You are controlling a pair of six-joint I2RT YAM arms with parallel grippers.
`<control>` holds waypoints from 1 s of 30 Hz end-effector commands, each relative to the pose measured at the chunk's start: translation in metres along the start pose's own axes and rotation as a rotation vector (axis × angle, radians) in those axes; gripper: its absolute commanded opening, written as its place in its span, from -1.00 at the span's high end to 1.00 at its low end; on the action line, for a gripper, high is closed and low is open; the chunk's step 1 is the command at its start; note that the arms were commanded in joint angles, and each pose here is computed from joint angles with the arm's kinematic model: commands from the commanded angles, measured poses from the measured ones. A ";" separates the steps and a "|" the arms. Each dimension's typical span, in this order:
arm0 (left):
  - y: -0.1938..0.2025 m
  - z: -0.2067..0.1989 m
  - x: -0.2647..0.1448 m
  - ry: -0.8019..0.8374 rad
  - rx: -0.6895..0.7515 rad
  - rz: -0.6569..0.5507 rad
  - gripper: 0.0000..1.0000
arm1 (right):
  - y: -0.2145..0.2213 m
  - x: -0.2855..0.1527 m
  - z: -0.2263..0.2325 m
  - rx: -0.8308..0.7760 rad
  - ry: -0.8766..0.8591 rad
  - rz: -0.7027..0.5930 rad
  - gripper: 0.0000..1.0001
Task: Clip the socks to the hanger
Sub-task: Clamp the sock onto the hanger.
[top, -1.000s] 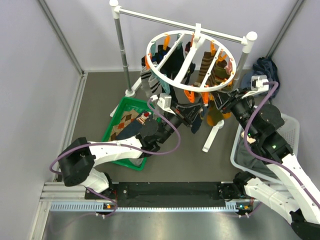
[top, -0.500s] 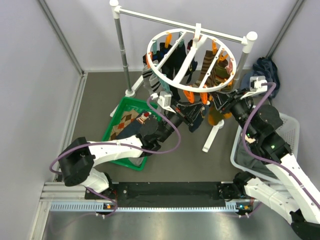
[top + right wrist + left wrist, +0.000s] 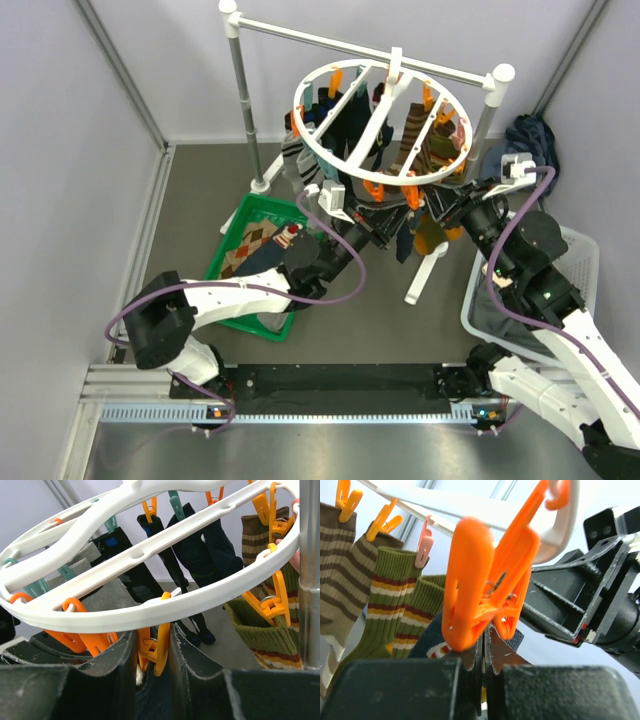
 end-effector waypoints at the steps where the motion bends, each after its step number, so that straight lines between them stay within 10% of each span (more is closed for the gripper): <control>1: -0.026 -0.027 0.010 0.104 -0.047 -0.102 1.00 | 0.000 -0.001 0.000 0.011 -0.006 -0.016 1.00; 13: -0.025 -0.030 0.012 0.127 -0.074 -0.101 1.00 | -0.001 -0.001 0.001 0.014 -0.008 -0.020 1.00; 22: -0.017 -0.023 0.012 0.101 -0.060 -0.079 0.99 | -0.007 -0.005 0.002 0.015 -0.008 -0.037 0.35; 30: -0.018 -0.016 0.004 0.064 -0.025 -0.080 0.46 | -0.011 -0.009 -0.004 -0.006 0.032 -0.042 0.18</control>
Point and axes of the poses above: each gripper's point midway between its finger pads, its own x axis out along the fingers, its own z axis along the line the jaws close on, y = z × x, the point moved 6 cm from there along -x, back along the fingers, and after that the axes turned 7 degrees about -x, right-handed, at the moved point
